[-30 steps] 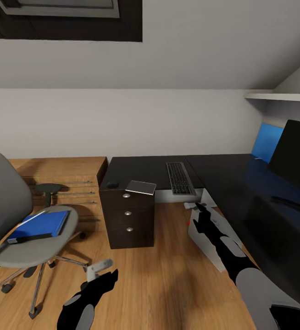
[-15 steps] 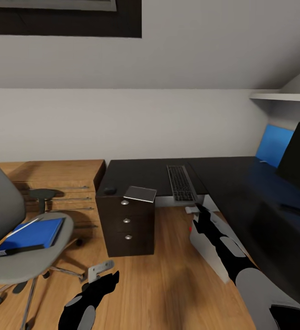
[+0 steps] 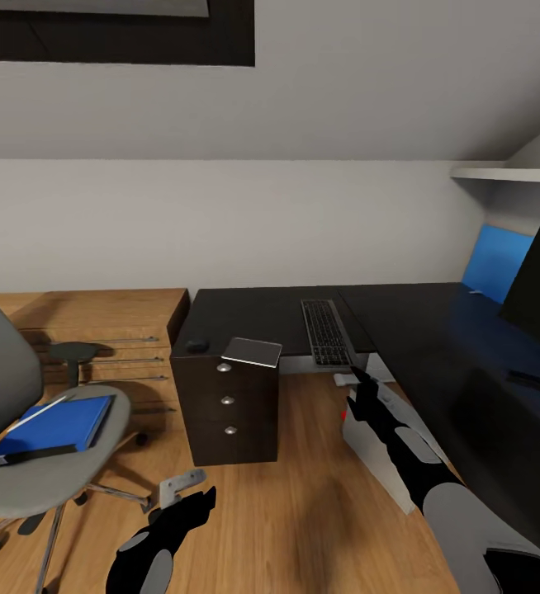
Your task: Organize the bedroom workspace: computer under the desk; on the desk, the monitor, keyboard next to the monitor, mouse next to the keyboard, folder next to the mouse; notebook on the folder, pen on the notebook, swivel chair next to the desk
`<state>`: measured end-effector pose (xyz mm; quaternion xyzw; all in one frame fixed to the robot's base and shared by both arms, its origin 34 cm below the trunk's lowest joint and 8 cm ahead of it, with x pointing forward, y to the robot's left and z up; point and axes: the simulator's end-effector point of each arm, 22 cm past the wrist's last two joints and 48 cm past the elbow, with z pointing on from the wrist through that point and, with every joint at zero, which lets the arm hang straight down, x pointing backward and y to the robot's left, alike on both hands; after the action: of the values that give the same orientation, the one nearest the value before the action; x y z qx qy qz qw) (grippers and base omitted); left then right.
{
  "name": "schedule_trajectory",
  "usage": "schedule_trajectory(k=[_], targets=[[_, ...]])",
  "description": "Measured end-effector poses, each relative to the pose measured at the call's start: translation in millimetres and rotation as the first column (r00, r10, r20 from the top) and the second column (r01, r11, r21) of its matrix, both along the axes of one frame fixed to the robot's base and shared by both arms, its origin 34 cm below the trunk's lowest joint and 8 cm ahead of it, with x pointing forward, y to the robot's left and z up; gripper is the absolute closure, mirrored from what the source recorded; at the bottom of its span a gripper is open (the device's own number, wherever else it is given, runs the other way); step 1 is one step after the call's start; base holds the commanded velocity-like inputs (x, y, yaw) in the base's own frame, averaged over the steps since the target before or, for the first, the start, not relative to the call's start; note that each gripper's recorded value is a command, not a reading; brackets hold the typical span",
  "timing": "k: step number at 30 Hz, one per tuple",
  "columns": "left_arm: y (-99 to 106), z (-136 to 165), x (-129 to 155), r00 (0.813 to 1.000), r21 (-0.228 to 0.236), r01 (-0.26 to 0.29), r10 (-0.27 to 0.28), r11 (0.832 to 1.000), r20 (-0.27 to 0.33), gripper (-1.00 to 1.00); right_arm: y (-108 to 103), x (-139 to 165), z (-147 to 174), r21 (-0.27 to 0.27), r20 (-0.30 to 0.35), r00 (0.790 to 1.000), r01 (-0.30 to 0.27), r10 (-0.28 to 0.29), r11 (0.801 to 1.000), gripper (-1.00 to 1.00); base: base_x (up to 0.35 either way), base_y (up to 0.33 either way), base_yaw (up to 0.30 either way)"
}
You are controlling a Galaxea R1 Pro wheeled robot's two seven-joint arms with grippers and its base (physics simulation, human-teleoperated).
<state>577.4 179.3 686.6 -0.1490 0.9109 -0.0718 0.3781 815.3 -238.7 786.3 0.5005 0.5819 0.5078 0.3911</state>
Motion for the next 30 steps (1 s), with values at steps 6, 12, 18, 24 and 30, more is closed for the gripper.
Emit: schedule_trajectory(k=[6,12,18,24,30], targets=[[-17,4,0,0.999,-0.004,0.038,-0.038,0.999,0.008,-1.0,-2,0,0,0.0,0.001,1.0,0.003,-0.003,1.0,-1.0,0.0,0.0,0.0],[-20,-4,-1,0.999,-0.008,0.044,-0.044,0.999,0.01,-1.0,-3,-1,-8,0.005,0.001,1.0,0.007,-0.007,1.0,-1.0,0.0,0.0,0.0],[-21,-15,-2,0.999,-0.009,0.045,-0.045,0.999,0.011,-1.0,-4,-2,-20,0.006,-0.002,1.0,0.008,-0.008,1.0,-1.0,0.0,0.0,0.0],[-20,-26,-3,0.999,-0.009,0.044,-0.044,0.999,0.011,-1.0,-7,-3,-32,0.012,-0.004,1.0,0.019,-0.019,1.0,-1.0,0.0,0.0,0.0],[-20,-37,-4,0.999,-0.008,0.043,-0.043,0.999,0.011,-1.0,-11,-4,-43,0.017,-0.003,1.0,0.03,-0.03,0.999,-1.0,0.0,0.0,0.0]])
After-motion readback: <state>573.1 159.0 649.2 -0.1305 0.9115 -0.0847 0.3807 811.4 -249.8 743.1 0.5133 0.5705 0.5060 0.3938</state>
